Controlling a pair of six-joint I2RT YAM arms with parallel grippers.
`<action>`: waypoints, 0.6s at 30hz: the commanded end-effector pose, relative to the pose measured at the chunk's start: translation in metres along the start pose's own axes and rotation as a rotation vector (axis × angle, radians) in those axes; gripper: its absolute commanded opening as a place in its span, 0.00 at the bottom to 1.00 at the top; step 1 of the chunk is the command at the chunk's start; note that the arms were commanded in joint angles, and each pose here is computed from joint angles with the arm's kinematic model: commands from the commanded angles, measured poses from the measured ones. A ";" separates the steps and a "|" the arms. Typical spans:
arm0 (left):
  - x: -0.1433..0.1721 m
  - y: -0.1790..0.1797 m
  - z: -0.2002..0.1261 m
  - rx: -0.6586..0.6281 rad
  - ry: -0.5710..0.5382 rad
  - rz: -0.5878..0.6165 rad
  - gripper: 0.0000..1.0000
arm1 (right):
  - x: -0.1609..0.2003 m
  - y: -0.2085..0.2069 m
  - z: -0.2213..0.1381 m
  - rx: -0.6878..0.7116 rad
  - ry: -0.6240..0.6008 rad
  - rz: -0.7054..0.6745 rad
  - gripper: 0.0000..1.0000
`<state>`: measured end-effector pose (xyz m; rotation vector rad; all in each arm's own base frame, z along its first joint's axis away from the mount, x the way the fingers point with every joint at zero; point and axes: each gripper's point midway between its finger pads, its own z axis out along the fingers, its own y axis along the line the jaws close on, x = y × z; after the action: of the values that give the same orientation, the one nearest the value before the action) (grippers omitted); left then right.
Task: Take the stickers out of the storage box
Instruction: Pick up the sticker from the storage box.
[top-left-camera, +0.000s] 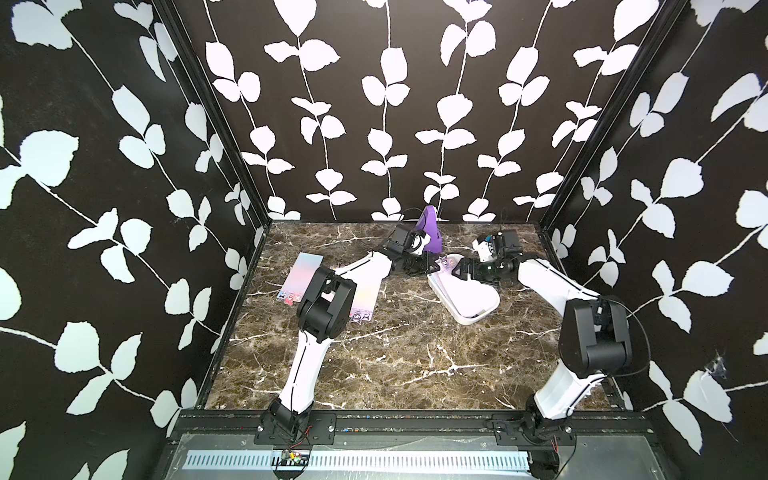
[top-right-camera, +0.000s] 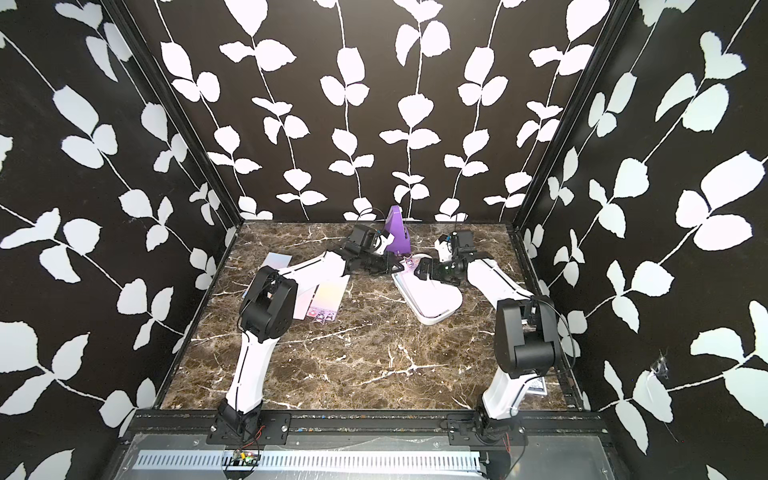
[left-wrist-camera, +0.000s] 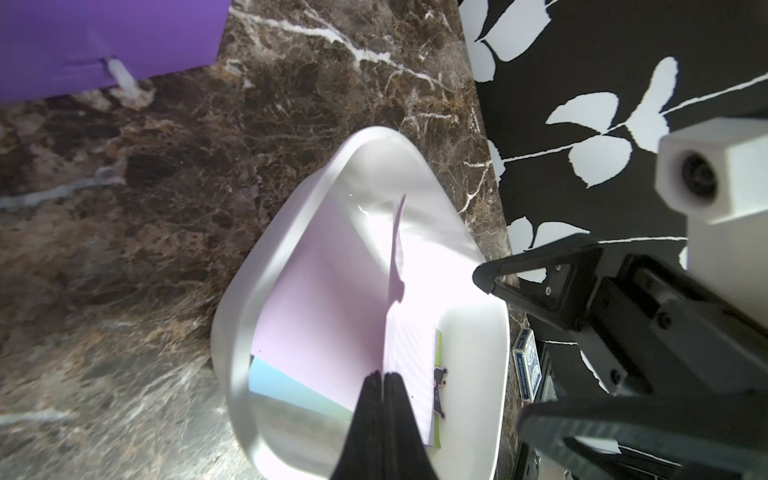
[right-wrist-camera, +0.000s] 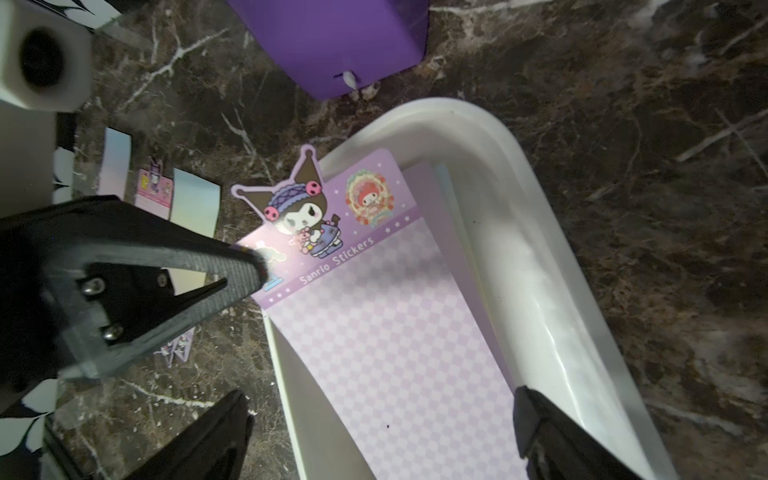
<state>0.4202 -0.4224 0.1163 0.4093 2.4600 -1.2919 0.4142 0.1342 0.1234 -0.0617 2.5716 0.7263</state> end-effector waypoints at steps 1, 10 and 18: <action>-0.021 -0.043 -0.032 0.102 -0.071 0.078 0.00 | 0.005 0.003 -0.005 -0.099 -0.012 0.061 0.99; -0.027 -0.051 -0.059 0.278 -0.093 0.067 0.00 | 0.001 0.025 -0.028 -0.215 -0.036 -0.009 0.99; -0.027 -0.054 -0.089 0.331 -0.111 0.093 0.00 | 0.000 0.031 -0.037 -0.244 -0.060 -0.078 0.99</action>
<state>0.4207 -0.3858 0.1634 0.4222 2.2599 -1.5871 0.3971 0.1409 0.1638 -0.1471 2.4292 0.9822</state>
